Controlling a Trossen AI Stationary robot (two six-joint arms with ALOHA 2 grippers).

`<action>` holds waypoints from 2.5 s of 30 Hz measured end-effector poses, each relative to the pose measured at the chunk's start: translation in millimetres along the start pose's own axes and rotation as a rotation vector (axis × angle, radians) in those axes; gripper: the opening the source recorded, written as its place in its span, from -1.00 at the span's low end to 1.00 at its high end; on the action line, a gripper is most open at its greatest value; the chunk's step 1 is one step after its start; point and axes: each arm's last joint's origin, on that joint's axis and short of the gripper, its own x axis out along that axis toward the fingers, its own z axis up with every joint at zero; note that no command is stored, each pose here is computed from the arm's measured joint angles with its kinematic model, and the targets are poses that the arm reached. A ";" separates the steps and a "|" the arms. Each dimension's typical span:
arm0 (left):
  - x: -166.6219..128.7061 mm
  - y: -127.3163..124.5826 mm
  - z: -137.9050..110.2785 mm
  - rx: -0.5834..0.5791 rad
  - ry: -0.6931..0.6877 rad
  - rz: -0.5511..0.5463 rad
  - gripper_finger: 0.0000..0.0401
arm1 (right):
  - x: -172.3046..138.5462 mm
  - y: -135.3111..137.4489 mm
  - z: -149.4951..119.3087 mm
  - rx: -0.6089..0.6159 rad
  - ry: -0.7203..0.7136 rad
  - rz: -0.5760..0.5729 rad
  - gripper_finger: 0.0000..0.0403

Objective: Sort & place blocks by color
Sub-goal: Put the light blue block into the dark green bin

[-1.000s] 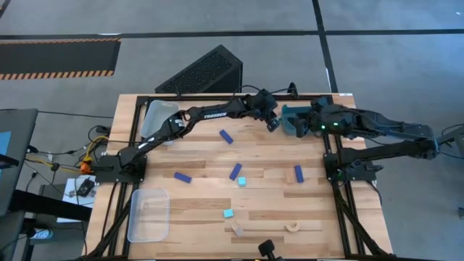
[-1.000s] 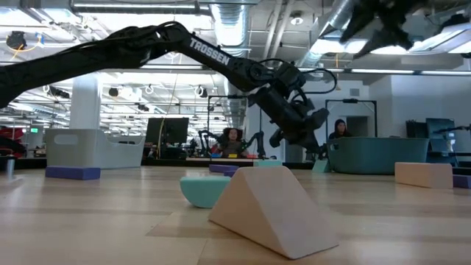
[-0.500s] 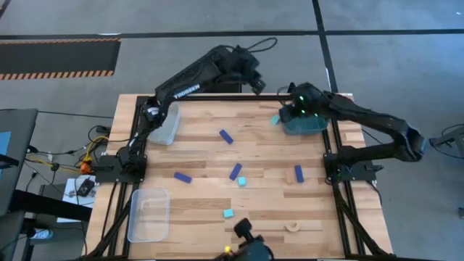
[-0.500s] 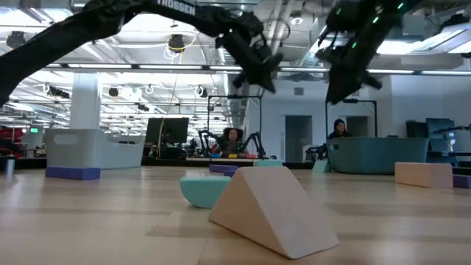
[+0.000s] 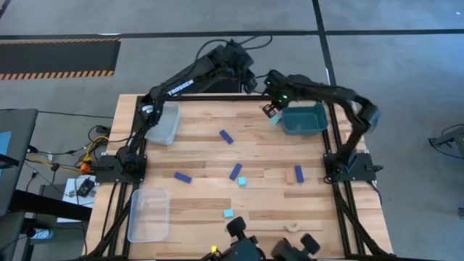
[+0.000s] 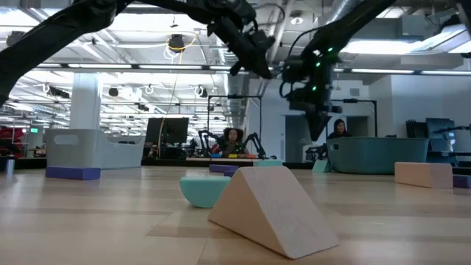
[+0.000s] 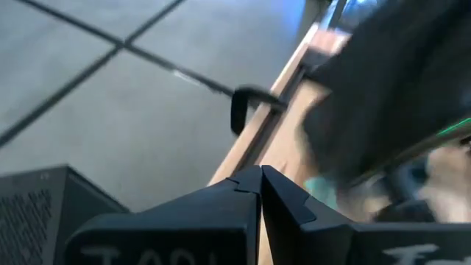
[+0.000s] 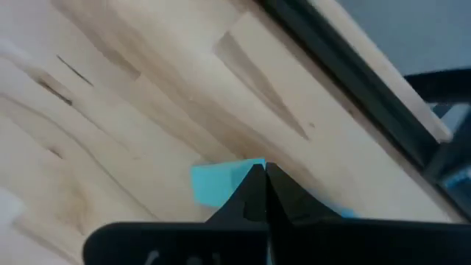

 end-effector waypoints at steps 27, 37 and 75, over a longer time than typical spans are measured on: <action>-33.1 -10.3 11.7 0.041 -0.024 -0.117 -1.00 | 37.7 46.0 -1.6 -0.226 0.220 0.167 -0.99; -59.9 -12.3 -50.1 -0.023 -0.215 -0.136 -1.00 | -32.8 52.8 -9.9 -0.104 -0.072 0.248 -0.98; 117.2 -103.3 -147.0 -0.243 0.012 -0.016 0.13 | -189.5 67.5 -156.6 0.226 -0.483 0.346 -0.87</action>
